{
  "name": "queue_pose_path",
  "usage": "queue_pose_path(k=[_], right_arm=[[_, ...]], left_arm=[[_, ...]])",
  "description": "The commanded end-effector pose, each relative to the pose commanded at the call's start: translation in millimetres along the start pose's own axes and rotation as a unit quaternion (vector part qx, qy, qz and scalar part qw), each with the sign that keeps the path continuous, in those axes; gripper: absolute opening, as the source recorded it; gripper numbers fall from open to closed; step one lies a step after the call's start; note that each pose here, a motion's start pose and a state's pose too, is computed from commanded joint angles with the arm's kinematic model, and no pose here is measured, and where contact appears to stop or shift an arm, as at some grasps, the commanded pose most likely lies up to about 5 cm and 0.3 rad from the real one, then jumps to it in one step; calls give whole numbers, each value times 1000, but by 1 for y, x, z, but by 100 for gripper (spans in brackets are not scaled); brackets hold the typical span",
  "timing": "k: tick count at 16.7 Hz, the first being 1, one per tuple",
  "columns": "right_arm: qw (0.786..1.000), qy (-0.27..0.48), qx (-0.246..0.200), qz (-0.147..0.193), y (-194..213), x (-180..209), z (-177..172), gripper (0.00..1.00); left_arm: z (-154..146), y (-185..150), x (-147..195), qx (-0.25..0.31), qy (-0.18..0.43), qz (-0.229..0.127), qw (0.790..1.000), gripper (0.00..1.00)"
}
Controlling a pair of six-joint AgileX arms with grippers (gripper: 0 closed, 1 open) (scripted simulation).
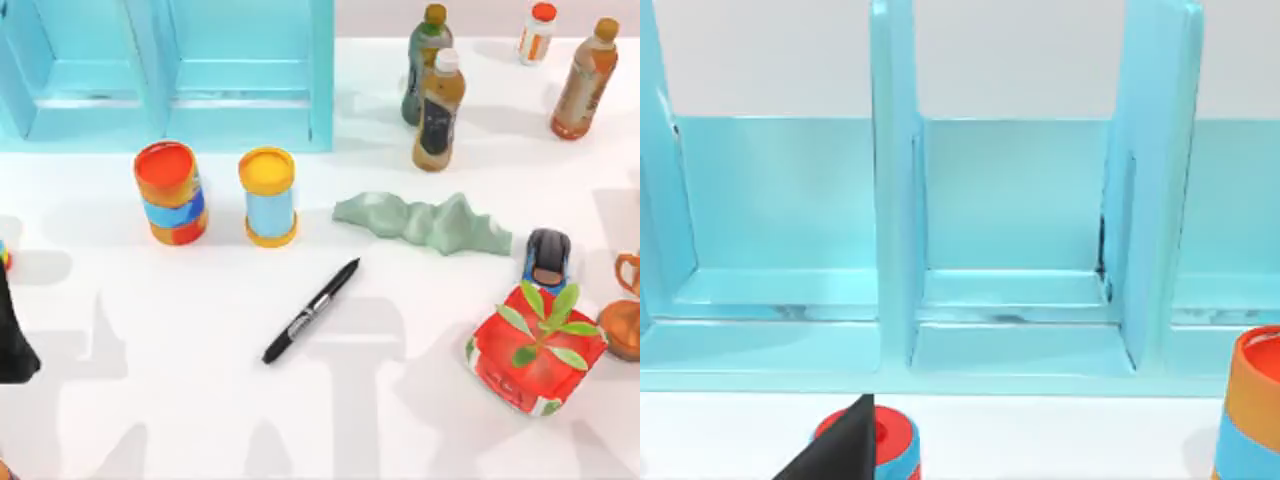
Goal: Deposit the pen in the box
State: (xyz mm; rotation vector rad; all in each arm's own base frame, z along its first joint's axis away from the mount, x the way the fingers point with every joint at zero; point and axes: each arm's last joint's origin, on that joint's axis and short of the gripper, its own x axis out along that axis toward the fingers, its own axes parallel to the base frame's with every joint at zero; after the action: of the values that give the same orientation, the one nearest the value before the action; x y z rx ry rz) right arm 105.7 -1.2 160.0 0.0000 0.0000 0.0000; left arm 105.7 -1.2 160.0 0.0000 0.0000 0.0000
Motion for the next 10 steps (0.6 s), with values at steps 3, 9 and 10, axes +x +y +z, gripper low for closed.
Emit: queue_pose_path(k=[3, 9, 10], right_arm=[[1000, 3, 3, 2, 0, 0, 2, 100], [993, 87, 75, 37, 10, 9, 42, 100], [988, 111, 94, 44, 13, 13, 53, 100]], left_arm=[[0, 0, 0, 0, 0, 0, 1000, 100], [0, 0, 0, 0, 0, 0, 1000, 100], [0, 0, 0, 0, 0, 0, 1000, 100]])
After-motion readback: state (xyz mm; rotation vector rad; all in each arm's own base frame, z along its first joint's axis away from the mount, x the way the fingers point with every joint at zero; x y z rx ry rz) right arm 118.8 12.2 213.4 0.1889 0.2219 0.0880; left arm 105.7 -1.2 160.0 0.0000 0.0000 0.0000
